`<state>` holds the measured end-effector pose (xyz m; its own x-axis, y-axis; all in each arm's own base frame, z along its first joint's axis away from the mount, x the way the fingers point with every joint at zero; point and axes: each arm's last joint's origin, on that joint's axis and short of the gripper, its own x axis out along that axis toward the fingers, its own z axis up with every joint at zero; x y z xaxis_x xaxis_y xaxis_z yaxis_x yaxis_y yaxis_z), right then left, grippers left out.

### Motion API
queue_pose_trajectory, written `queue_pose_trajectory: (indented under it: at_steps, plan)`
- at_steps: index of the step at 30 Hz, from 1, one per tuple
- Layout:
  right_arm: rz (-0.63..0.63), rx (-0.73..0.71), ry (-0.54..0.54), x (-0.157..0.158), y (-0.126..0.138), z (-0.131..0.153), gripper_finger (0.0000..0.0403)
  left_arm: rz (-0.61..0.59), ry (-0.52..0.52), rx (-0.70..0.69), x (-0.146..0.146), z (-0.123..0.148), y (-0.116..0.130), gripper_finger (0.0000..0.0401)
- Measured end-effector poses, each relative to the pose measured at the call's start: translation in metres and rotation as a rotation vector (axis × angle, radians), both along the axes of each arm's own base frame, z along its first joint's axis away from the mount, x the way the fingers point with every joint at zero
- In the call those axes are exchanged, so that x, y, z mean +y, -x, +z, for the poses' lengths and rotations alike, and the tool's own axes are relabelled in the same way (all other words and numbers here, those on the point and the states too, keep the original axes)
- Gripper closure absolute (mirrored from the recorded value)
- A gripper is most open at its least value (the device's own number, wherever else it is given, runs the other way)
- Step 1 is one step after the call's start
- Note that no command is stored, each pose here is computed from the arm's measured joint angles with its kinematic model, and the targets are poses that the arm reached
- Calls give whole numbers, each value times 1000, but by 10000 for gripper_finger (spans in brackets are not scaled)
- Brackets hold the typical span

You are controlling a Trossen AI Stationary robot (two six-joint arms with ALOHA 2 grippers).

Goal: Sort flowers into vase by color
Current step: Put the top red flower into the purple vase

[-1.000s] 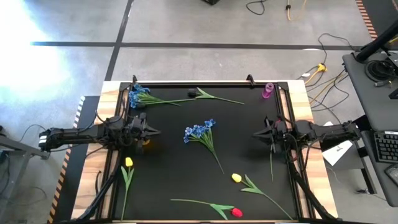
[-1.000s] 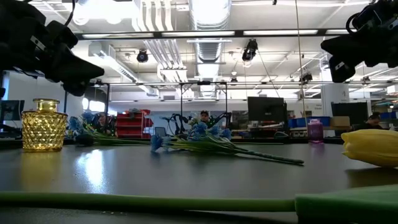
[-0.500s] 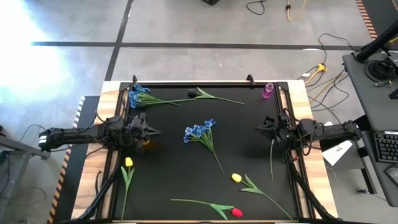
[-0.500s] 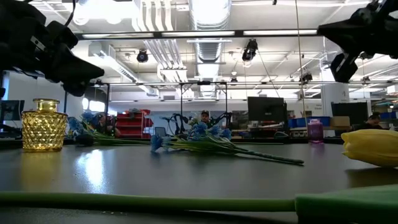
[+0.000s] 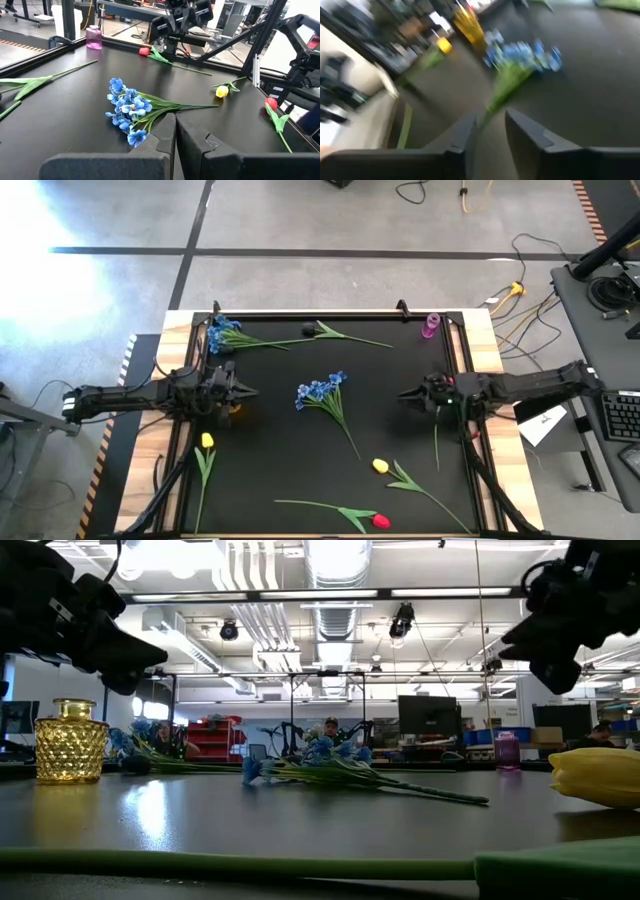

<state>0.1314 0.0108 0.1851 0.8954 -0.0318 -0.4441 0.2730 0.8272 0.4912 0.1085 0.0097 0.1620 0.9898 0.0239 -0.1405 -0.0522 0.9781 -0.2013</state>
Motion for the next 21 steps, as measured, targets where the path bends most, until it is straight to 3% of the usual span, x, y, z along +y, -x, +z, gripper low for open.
queue_pose_trajectory:
  at_steps: [7,15,21]
  plan:
    - [-132,375,-115,2,-19,34,228,0,0,0,0,0,0,401]
    - [-459,894,-239,2,-31,36,181,0,0,2,0,0,0,401]
    - [-514,1039,-258,3,-33,26,173,0,0,2,0,0,0,401]
